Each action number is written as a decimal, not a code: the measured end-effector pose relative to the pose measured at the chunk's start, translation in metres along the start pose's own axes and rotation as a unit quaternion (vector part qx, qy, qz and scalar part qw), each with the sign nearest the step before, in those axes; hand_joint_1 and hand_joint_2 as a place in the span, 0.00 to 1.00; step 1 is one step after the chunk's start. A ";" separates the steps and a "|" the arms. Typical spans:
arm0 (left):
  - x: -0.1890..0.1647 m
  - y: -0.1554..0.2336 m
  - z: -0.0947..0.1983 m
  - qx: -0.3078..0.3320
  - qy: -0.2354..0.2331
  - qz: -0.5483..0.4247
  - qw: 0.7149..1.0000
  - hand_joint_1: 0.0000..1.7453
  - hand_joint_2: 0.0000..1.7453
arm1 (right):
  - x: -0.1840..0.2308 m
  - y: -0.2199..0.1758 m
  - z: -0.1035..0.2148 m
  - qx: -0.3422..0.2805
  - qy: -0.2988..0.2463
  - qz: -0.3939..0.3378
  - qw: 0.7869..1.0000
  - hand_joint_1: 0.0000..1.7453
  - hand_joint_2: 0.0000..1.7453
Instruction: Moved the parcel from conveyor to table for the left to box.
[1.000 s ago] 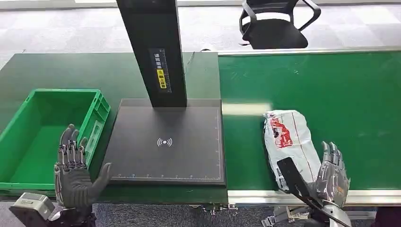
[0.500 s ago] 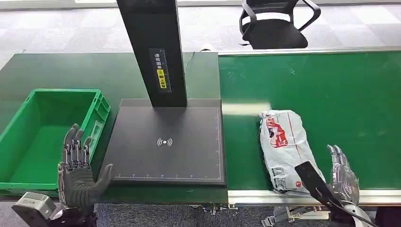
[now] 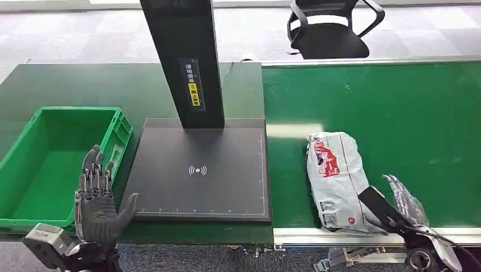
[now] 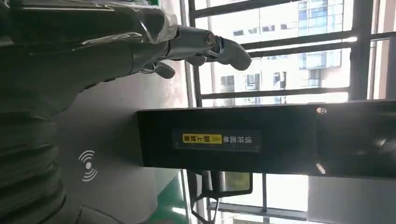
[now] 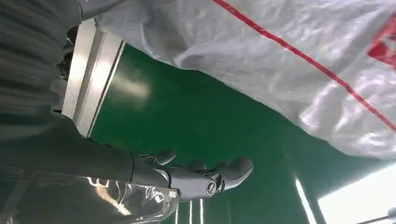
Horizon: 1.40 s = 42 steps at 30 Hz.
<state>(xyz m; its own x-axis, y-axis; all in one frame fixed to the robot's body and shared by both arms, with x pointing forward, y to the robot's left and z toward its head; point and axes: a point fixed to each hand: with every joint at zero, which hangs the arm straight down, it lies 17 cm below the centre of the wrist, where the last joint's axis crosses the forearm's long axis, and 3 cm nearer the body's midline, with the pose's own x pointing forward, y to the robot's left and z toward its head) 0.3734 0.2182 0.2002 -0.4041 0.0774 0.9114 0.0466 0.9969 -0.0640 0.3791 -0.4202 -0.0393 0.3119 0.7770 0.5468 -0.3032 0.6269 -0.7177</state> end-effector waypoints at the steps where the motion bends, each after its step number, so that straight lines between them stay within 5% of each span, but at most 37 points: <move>1: -0.001 0.000 -0.001 -0.001 0.001 0.001 1.000 0.00 1.00 | -0.006 0.001 -0.002 0.007 0.006 0.002 1.000 0.00 1.00; 7: -0.006 -0.001 -0.011 -0.006 0.001 0.002 1.000 0.00 1.00 | -0.038 0.013 -0.012 0.066 0.039 0.007 0.997 0.00 1.00; 21: -0.017 -0.001 -0.014 -0.012 0.012 0.001 1.000 0.00 1.00 | -0.059 0.022 -0.016 0.097 0.064 0.014 0.993 0.00 1.00; 33: -0.020 -0.001 -0.011 -0.010 0.008 0.011 1.000 0.00 1.00 | 0.016 0.016 -0.043 0.057 -0.087 -0.023 0.994 0.00 1.00; 34: -0.020 0.000 -0.010 -0.010 0.007 0.011 1.000 0.00 1.00 | 0.024 0.018 -0.044 0.058 -0.100 -0.025 0.993 0.98 1.00; 42: -0.027 -0.002 -0.008 -0.014 0.011 0.018 1.000 0.00 1.00 | 0.059 0.057 -0.044 0.098 -0.152 -0.010 0.984 1.00 1.00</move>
<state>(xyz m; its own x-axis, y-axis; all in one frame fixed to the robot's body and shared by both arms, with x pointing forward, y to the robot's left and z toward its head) 0.3918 0.2140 0.1796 -0.3823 0.1121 0.9172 0.0865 0.9926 -0.0853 0.4200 -0.3408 -0.0670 0.0455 0.7280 0.6840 -0.4765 0.6176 -0.6257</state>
